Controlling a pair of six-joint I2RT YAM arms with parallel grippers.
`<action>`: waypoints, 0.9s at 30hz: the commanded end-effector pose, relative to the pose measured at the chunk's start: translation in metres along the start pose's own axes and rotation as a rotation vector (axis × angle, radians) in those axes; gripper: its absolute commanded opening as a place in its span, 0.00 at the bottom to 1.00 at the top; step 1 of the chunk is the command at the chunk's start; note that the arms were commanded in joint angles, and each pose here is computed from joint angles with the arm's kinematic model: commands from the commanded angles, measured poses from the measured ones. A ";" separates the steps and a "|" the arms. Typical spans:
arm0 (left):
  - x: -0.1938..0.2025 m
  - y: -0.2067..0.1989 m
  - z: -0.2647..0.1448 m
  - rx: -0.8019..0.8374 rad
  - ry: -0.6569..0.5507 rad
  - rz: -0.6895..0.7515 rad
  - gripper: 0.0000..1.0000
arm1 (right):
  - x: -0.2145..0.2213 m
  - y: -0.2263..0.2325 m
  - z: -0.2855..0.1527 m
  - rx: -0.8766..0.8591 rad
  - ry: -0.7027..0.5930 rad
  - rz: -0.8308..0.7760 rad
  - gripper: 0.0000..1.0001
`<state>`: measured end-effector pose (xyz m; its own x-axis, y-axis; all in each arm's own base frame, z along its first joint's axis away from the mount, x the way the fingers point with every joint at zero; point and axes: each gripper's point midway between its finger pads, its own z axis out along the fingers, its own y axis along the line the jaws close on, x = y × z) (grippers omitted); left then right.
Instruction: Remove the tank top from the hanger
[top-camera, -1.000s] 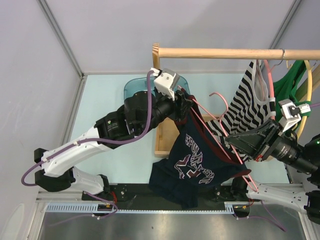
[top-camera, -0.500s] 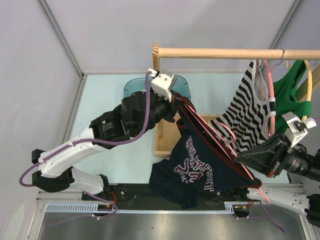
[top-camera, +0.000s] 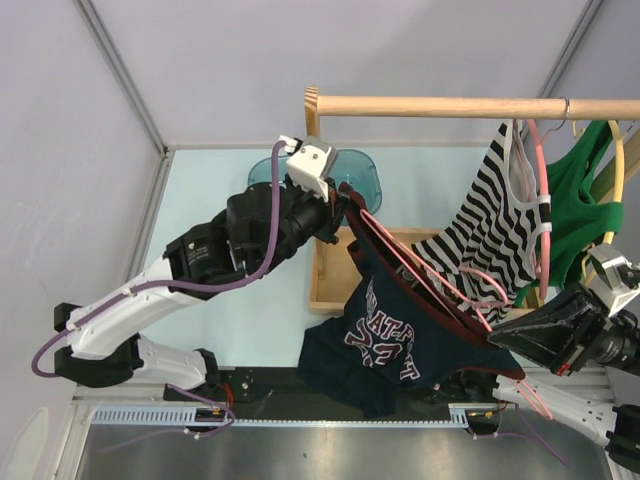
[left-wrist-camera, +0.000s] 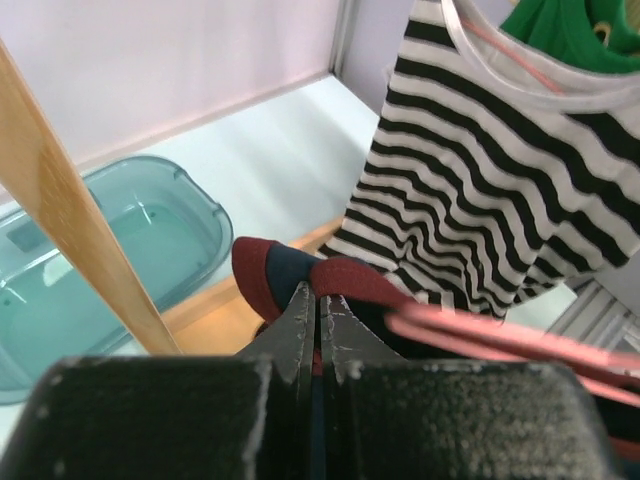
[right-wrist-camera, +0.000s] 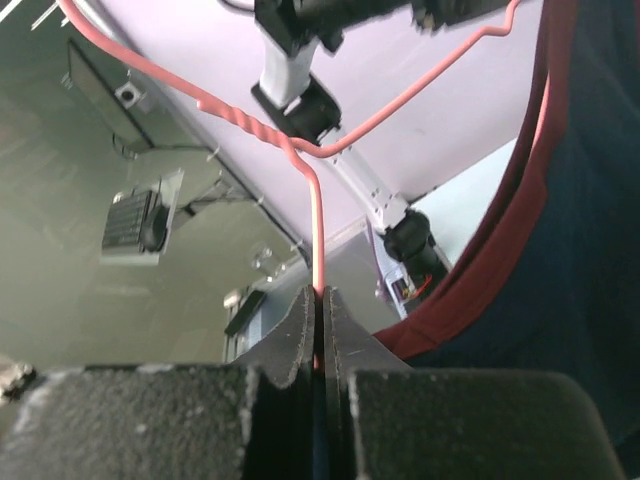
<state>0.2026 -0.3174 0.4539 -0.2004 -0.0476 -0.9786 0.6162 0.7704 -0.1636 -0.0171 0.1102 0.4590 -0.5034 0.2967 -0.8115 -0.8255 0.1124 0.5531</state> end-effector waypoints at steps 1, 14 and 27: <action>0.011 -0.004 -0.005 0.051 0.010 -0.057 0.00 | -0.043 0.019 0.004 -0.056 -0.207 -0.018 0.00; 0.056 -0.044 -0.004 0.285 0.085 -0.083 0.02 | -0.079 -0.055 0.049 0.345 -0.342 0.232 0.00; 0.032 -0.033 -0.032 0.318 0.043 0.048 0.63 | -0.091 -0.084 0.087 0.459 -0.362 0.278 0.00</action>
<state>0.1624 -0.3418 0.3886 -0.2762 0.0643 -0.9590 0.7904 0.5828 -0.1886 0.1111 0.1591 0.4730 -0.5346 0.5905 -0.6046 -0.4542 0.4025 0.7948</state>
